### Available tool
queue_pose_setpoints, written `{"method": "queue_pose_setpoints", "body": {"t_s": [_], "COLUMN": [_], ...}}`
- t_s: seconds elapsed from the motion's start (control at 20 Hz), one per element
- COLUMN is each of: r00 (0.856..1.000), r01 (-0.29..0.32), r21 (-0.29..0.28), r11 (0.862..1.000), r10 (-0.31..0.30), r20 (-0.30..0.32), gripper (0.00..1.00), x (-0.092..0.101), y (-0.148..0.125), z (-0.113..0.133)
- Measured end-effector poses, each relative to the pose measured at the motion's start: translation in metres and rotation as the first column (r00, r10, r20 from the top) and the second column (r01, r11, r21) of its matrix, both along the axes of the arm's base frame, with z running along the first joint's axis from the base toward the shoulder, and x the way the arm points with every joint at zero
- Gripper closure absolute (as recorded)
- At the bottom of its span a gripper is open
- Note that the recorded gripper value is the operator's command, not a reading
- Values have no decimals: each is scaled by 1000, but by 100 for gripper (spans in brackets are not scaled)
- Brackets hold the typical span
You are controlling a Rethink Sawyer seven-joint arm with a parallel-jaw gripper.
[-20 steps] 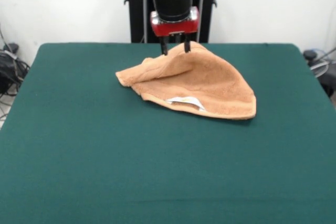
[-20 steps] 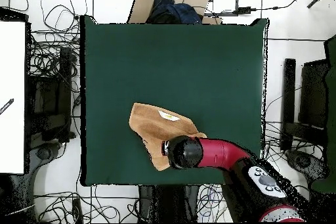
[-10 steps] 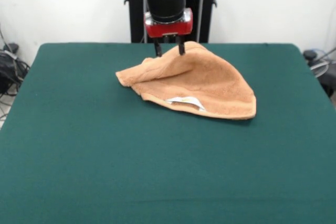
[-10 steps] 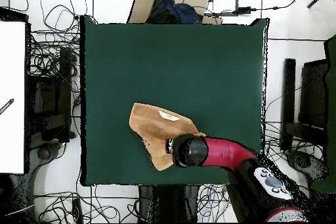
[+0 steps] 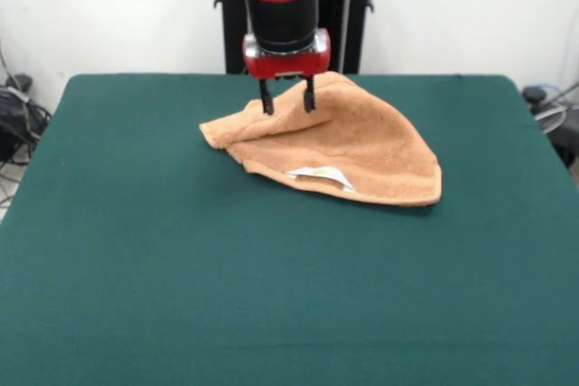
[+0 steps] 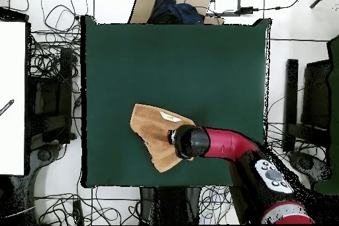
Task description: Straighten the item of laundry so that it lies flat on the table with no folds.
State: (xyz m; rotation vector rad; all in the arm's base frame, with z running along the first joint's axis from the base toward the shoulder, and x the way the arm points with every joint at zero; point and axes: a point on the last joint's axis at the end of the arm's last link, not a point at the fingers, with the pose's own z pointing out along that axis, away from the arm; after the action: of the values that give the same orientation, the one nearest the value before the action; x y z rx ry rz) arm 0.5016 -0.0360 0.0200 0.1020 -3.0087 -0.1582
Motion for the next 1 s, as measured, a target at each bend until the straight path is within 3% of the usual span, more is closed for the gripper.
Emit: {"method": "queue_pose_setpoints", "body": {"t_s": [0.5, 1.0], "r00": [994, 995], "r01": [-68, -57], "r21": [-30, -39], "r11": [997, 998], "r10": [70, 60], "r20": [82, 79], "gripper": [0, 0], "x": [36, 38], "y": [30, 24], "z": [-4, -18]}}
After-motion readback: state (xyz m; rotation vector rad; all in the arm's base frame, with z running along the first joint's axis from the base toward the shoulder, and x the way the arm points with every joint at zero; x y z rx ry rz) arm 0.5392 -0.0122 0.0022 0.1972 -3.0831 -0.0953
